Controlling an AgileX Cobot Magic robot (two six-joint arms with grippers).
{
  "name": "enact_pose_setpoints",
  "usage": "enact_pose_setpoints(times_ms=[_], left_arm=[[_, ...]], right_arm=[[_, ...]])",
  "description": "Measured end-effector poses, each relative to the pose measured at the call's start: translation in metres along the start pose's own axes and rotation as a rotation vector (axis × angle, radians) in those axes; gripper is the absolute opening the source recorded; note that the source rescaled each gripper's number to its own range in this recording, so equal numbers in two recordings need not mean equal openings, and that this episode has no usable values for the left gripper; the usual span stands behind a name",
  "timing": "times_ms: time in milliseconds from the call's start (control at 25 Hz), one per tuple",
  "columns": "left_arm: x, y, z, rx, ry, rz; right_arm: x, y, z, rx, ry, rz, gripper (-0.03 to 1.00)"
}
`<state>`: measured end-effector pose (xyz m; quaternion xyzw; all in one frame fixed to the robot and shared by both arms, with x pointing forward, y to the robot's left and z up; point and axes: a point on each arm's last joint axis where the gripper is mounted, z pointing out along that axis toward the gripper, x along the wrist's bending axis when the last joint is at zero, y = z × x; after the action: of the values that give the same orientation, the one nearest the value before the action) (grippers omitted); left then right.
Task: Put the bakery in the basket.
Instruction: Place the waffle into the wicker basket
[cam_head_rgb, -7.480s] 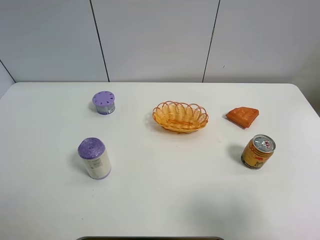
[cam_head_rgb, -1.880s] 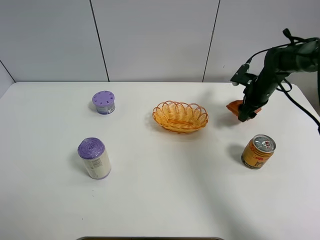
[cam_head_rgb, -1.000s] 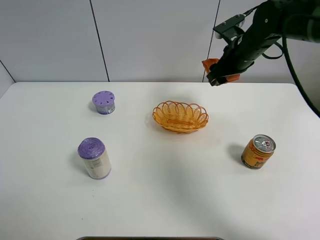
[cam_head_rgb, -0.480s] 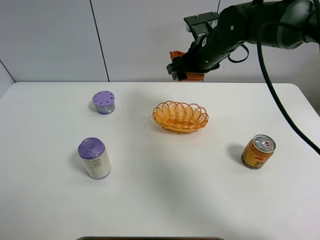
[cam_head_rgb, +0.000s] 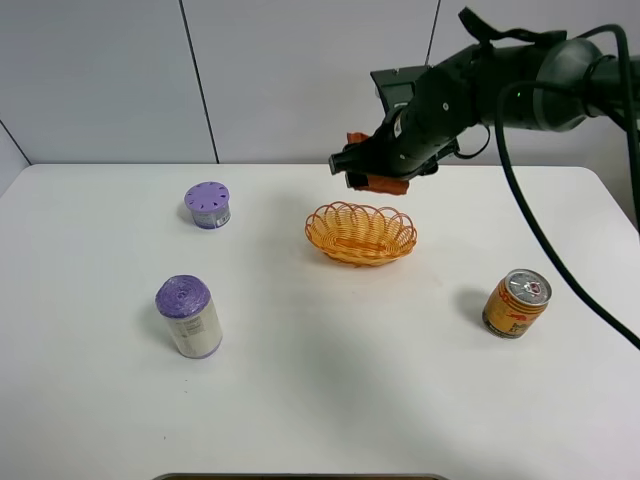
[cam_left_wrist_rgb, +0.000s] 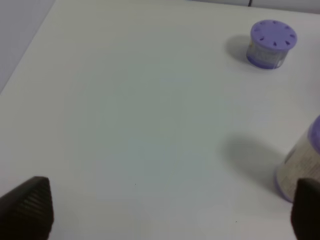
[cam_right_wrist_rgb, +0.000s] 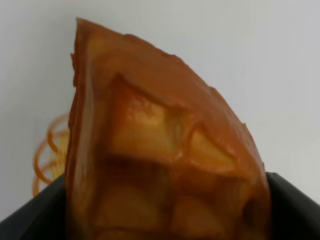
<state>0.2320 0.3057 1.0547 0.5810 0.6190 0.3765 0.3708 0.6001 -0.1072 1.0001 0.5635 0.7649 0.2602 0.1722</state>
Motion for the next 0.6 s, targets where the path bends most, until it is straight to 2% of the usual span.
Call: enact_pose_setpoints(times_ms=[120, 400, 600], left_arm=[[0.000, 0.000, 0.000, 0.000, 0.000, 0.000], [0.000, 0.000, 0.000, 0.000, 0.000, 0.000], [0.000, 0.000, 0.000, 0.000, 0.000, 0.000]], right_arm=[[-0.001, -0.018, 0.010, 0.013, 0.012, 0.000, 0.03], [-0.003, -0.032, 0.026, -0.039, 0.047, 0.022, 0.03], [-0.001, -0.048, 0.062, 0.001, 0.058, 0.044, 0.03]])
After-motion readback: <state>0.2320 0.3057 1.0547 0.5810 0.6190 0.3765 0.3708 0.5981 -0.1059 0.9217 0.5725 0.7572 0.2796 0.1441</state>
